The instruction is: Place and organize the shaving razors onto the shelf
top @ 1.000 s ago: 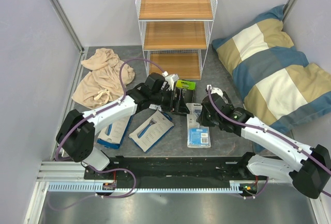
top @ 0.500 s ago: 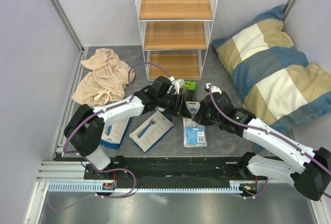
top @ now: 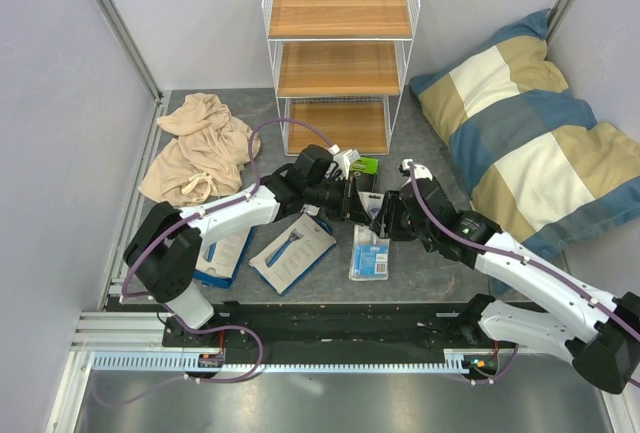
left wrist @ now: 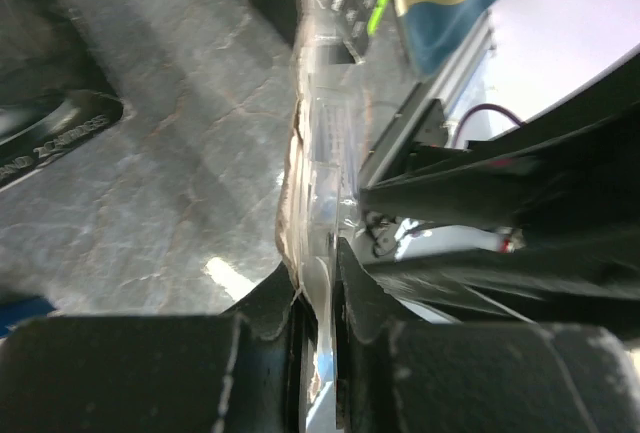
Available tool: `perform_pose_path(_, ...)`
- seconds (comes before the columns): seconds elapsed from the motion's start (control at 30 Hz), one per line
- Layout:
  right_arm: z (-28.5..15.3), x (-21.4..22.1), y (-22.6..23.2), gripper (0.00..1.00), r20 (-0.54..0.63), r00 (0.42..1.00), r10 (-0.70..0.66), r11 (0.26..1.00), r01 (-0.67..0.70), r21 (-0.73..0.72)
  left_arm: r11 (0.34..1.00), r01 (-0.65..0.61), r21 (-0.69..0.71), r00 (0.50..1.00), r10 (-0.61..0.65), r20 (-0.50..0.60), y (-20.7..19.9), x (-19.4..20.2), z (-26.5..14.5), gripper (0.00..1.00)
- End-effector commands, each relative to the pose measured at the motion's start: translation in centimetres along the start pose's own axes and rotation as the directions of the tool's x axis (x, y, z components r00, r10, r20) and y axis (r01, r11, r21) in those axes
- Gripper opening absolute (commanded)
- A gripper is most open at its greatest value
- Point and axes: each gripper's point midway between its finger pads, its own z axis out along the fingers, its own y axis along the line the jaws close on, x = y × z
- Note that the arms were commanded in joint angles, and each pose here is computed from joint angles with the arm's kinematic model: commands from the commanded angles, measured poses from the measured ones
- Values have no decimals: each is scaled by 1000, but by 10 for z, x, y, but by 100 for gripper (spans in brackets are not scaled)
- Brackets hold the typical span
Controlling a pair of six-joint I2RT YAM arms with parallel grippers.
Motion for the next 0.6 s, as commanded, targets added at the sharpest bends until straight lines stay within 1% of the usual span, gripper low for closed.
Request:
perform_pose_path(0.0,-19,-28,21,58,108,994,15,996,-6,-85,999,-39,16,998,38,49,-10,-18,-8,2)
perform_pose_path(0.1,-27,-37,23,70,147,989,21,996,-7,-93,999,-28,18,998,27,63,-7,-27,-13,2)
perform_pose_path(0.23,-38,-46,25,82,191,981,28,994,-8,-106,999,-10,36,996,7,89,-3,-41,-27,2)
perform_pose_path(0.37,-42,-50,28,85,202,979,24,993,-1,-116,999,8,48,990,-15,139,7,-62,-49,2)
perform_pose_path(0.43,-42,-51,30,86,204,979,15,992,11,-124,997,-1,71,988,-10,155,3,-69,-61,2)
perform_pose_path(0.57,-42,-53,41,87,203,979,6,984,30,-174,995,0,97,977,-21,211,8,-90,-91,2)
